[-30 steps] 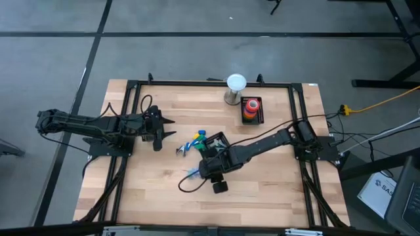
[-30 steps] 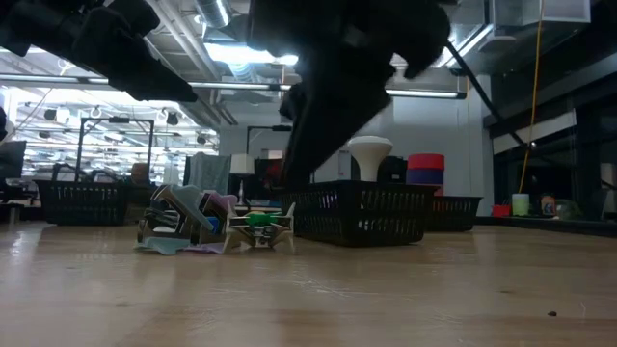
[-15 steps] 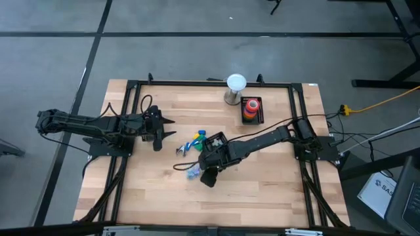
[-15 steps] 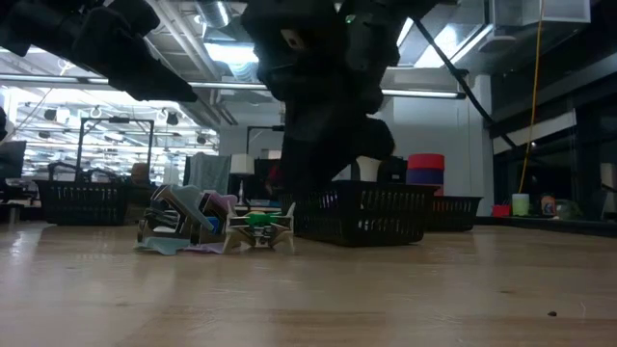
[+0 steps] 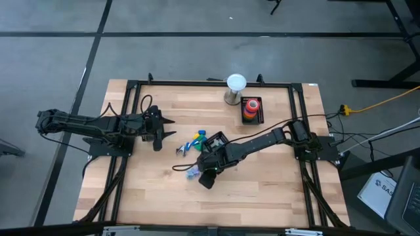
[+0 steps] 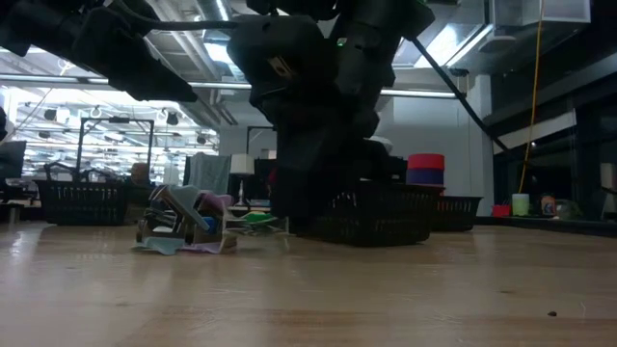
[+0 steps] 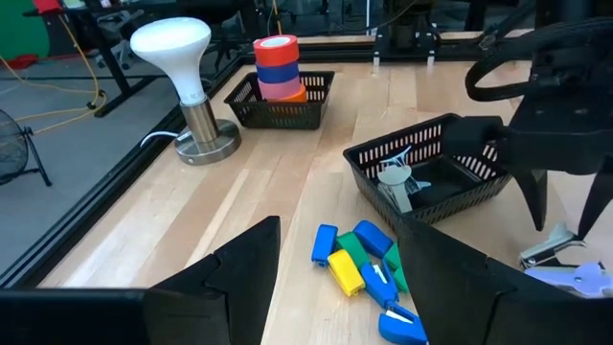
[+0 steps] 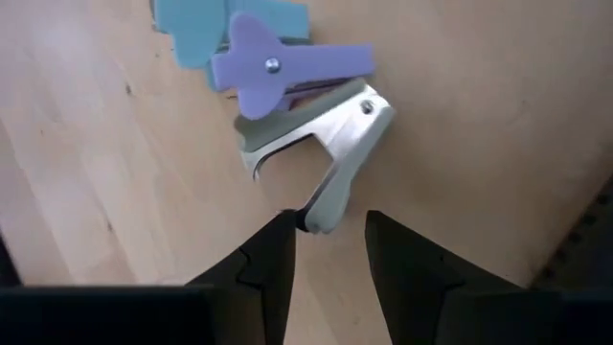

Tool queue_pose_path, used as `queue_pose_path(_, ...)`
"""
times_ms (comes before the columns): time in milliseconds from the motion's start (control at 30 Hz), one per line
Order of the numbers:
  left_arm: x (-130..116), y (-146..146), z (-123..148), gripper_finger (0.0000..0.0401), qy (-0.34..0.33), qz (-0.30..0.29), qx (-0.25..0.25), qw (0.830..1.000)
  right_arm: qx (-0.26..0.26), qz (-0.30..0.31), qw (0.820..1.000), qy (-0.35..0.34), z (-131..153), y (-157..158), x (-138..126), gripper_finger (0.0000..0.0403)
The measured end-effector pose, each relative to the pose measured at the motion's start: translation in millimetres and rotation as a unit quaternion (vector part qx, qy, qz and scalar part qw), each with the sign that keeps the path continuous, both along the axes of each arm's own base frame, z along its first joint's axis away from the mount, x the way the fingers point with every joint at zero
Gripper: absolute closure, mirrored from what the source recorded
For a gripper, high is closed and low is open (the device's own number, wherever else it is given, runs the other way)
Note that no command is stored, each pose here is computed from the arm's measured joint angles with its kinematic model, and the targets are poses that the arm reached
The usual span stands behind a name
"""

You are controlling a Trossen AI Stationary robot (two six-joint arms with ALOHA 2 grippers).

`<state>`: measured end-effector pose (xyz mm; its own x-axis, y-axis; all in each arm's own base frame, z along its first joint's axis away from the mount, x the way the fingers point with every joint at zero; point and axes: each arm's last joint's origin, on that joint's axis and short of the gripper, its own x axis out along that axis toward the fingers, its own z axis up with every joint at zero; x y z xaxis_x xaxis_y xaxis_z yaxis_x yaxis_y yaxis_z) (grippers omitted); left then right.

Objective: Pick and place Stapler, Stapler remover, tape
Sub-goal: Put the gray staple remover into the center black bin

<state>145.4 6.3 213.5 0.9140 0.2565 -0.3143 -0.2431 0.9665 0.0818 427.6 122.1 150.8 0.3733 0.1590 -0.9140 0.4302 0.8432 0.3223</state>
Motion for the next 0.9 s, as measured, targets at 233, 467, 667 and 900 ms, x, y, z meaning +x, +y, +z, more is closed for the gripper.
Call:
queue_pose_path(233,0.0,0.0,0.0,0.0191,0.0,0.0,0.0,1.0,-0.016,0.006,1.0,-0.007,0.0,-0.6,0.6,0.027)
queue_pose_path(467,0.0,0.0,0.0,0.0191,0.0,0.0,0.0,1.0,-0.017,0.016,0.999,-0.033,1.7,0.4,4.9,0.027)
queue_pose_path(667,0.0,-0.1,0.0,0.0191,0.0,0.0,0.0,1.0,-0.016,0.016,0.999,-0.04,2.3,0.7,6.0,0.027)
queue_pose_path(900,0.0,-0.1,0.0,0.0191,0.0,0.0,0.0,1.0,-0.024,0.006,0.999,-0.034,1.6,-5.7,6.4,0.0278)
